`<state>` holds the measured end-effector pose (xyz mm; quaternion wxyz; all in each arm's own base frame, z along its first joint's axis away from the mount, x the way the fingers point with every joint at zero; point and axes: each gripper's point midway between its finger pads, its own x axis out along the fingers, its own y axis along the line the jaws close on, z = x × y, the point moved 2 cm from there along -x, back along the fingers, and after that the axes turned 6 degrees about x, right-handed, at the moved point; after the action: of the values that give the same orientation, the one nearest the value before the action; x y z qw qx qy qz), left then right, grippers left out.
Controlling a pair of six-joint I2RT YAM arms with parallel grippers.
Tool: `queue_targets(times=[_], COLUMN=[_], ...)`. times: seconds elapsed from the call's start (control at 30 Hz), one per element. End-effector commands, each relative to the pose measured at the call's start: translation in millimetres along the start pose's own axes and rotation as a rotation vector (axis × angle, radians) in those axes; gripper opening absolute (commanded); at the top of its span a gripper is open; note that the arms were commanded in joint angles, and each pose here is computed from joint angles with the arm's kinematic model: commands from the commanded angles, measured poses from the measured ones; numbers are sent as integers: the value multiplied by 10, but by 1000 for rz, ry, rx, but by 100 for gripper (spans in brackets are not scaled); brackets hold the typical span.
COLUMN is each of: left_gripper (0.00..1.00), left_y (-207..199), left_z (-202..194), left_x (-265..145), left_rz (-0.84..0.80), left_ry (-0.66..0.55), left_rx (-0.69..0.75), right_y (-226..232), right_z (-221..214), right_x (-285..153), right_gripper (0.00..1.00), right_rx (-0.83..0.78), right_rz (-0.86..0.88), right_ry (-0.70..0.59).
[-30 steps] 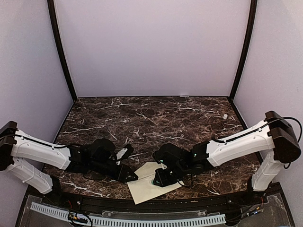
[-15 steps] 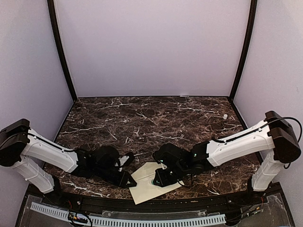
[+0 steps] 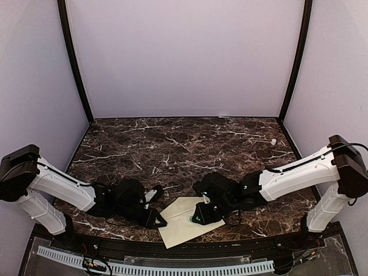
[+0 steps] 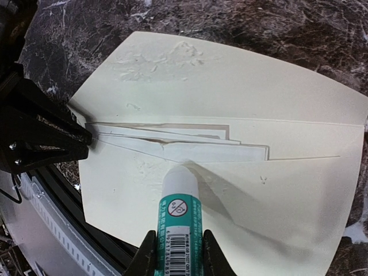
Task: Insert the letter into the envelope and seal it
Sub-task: Paint the envelope at the center of the board.
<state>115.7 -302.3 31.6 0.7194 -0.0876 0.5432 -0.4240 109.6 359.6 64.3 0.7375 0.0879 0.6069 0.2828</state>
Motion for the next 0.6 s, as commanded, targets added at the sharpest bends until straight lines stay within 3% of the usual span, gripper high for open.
queue_targets(times=[0.0, 0.27, 0.57], left_gripper=[12, 11, 10], left_y=[367, 355, 319], left_z=[-374, -363, -347], left_x=[21, 36, 43], left_rz=[141, 134, 119], left_ry=[111, 111, 112], left_rx=[-31, -32, -31], right_y=[-351, -412, -106], right_z=[-28, -39, -47], right_x=[-55, -98, -18], right_gripper=[0, 0, 0], right_rx=[50, 46, -34], right_rz=[-91, -84, 5], right_ry=[2, 12, 43])
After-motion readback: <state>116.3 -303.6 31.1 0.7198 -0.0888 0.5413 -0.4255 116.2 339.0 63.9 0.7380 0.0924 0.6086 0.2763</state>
